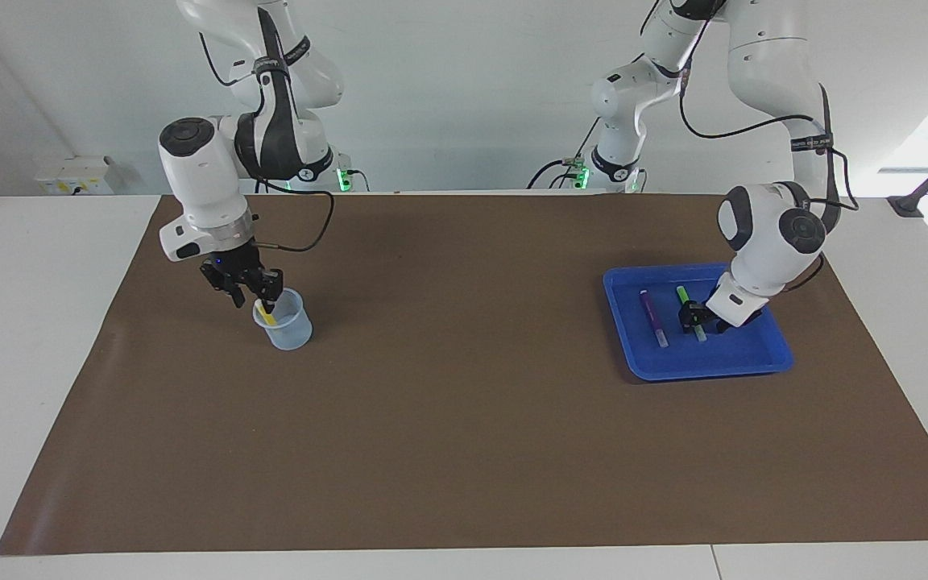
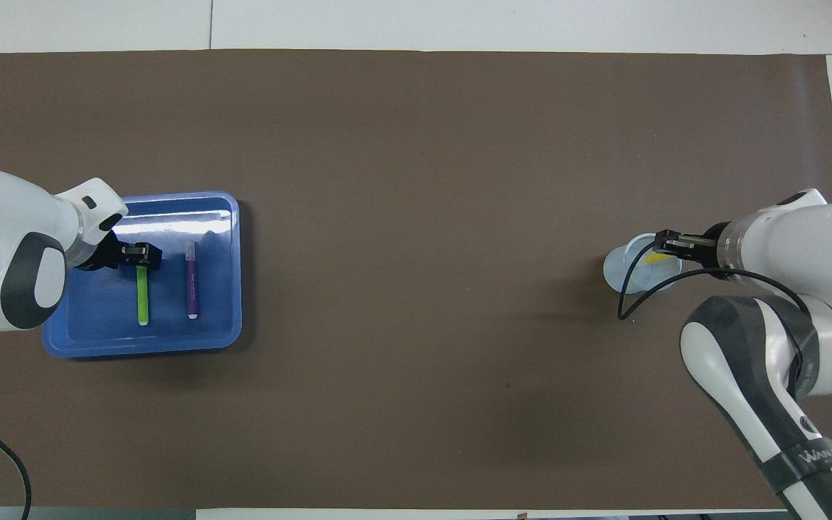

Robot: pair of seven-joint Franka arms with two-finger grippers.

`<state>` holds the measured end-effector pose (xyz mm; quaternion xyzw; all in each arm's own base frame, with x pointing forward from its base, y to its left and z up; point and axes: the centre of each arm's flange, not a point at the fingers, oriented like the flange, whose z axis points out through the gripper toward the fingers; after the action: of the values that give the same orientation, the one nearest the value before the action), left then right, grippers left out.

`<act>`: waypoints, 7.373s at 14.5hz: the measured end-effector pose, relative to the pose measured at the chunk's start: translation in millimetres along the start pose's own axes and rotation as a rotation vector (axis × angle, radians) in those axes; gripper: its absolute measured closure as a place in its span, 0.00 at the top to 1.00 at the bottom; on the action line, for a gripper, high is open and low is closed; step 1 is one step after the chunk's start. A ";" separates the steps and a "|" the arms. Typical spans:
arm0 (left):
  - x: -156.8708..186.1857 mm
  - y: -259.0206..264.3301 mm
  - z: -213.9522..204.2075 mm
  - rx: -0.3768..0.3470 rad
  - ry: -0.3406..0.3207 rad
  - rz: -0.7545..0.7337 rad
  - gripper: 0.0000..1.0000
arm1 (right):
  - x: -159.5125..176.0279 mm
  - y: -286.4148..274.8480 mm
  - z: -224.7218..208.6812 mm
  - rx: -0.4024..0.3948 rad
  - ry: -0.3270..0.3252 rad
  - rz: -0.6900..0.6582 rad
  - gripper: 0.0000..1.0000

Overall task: Transfer and insert pens with both arms
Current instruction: 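Insert the yellow pen into the cup while the left gripper reaches green pen, then lift the green pen with the left gripper toward the right gripper, then grasp the green pen with the right gripper and open the left gripper, then carry the green pen to the cup while the left gripper returns to tray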

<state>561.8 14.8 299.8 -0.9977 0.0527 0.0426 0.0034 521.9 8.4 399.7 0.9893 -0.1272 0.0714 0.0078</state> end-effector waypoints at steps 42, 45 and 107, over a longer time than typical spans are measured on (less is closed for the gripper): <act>25.8 192.6 -209.1 -0.518 -0.361 -0.934 0.17 | 54.0 -8.2 -217.3 0.005 -0.151 -0.233 1.00; 14.7 217.9 -238.4 -0.582 -0.429 -1.080 0.17 | 53.9 -10.2 -217.3 0.005 -0.150 -0.237 1.00; -39.3 256.8 -214.3 -0.590 -0.522 -1.353 1.00 | -0.6 -140.8 -186.8 0.227 -0.107 -0.185 0.19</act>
<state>514.0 -238.9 516.0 -0.7304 -0.5827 0.2767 -0.2246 530.9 151.0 584.9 0.9937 -0.0266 0.0315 -0.1042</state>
